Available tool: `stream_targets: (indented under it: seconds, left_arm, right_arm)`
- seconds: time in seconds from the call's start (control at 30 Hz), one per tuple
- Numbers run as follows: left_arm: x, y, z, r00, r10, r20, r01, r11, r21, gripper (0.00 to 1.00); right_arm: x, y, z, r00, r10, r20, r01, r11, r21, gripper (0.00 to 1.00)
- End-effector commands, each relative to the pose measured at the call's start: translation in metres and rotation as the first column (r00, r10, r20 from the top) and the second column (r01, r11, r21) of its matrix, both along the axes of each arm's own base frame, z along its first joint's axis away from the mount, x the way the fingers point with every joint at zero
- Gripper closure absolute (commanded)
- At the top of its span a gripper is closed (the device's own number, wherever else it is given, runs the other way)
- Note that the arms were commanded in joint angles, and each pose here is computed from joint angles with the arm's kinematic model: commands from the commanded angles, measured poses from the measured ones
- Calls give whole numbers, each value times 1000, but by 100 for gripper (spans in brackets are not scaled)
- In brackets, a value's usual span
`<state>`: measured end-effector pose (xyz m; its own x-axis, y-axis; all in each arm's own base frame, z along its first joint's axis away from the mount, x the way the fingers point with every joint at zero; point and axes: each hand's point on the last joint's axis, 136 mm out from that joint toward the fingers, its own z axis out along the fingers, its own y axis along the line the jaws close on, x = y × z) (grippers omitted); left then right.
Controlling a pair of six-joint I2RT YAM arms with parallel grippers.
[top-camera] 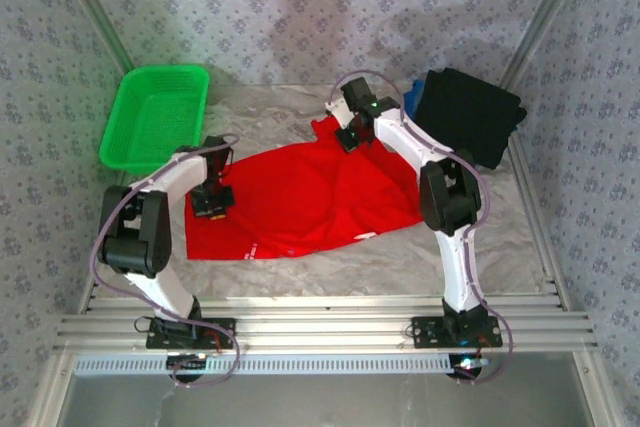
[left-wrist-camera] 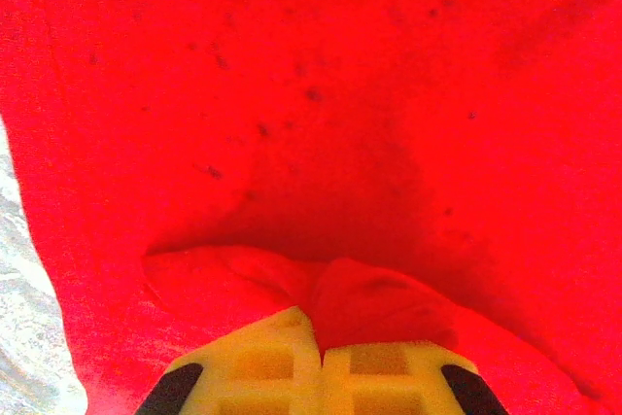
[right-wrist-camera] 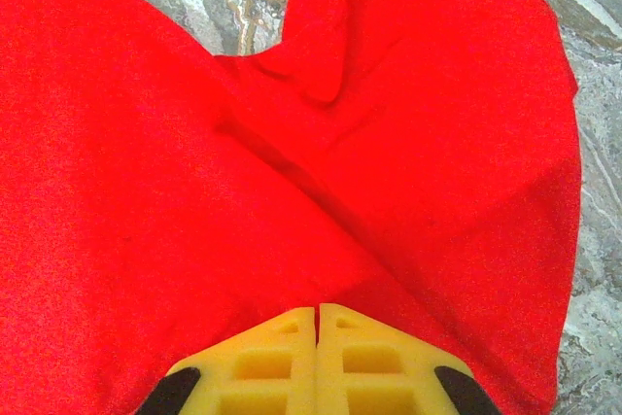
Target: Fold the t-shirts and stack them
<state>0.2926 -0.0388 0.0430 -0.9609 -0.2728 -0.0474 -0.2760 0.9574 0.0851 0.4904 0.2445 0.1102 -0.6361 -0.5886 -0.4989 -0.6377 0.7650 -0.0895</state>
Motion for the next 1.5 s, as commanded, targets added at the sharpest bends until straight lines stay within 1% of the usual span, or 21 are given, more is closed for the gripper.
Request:
stream_targets:
  seconds: [0.0,0.1,0.2,0.33,0.53,0.57,0.6,0.67,0.77,0.83,0.9,0.97,1.07,1.13,1.2,1.37,1.47]
  left_arm:
    - [8,0,3,1000,-4,3,4,1000,-10,100]
    - [6,3,3,1000,4,-15,-5,1000,-7,100]
    - [-2,13,5,999,31,-43,-31,1000,-4,100]
    - [-18,30,20,996,76,-44,-77,997,-13,100]
    - [-54,51,62,985,171,22,-170,984,-55,100]
    - [-59,53,66,981,190,31,-188,981,-57,100]
    - [-64,52,71,977,209,41,-205,975,-88,100]
    - [-72,54,74,973,227,48,-223,971,-85,100]
    - [-76,56,61,966,259,17,-256,962,-97,100]
    - [-78,56,51,965,262,-24,-263,960,-94,100]
    - [-80,57,45,961,272,-42,-275,957,-91,100]
    - [-87,61,45,952,303,-44,-306,948,-90,100]
    - [-94,72,54,932,362,7,-360,927,-102,100]
    - [-96,79,53,916,402,-4,-400,910,-108,100]
    - [-95,81,45,910,413,-37,-414,903,-114,100]
    - [-84,80,18,912,396,-109,-408,904,-125,100]
    - [-76,83,13,915,390,-105,-401,908,-121,100]
  right_arm:
    - [-3,-7,-5,999,-26,-20,26,1000,-4,100]
    - [-5,-16,-4,999,-41,-15,40,999,-19,100]
    - [-9,-27,-5,998,-60,-18,60,998,-20,100]
    - [-12,-37,-6,997,-75,-21,74,997,-29,100]
    - [-16,-57,0,994,-108,-11,107,993,-44,100]
    - [-17,-60,1,994,-113,-10,112,993,-44,100]
    - [-18,-65,0,993,-120,-7,120,992,-44,100]
    - [-18,-72,-1,990,-139,-8,138,989,-43,100]
    - [-14,-80,-3,985,-173,-6,173,984,-34,100]
    - [-10,-79,-2,985,-175,5,175,984,-29,100]
    - [-9,-76,-1,985,-172,8,172,985,-26,100]
    - [-10,-74,-2,986,-168,6,168,985,-25,100]
    - [-10,-75,-1,986,-169,10,169,985,-30,100]
    - [-10,-76,-2,985,-172,8,172,985,-32,100]
    - [-9,-74,-3,985,-173,7,173,985,-29,100]
    - [-2,-72,-12,983,-184,-3,184,982,-43,100]
    - [-1,-65,-17,985,-173,-9,173,984,-46,100]
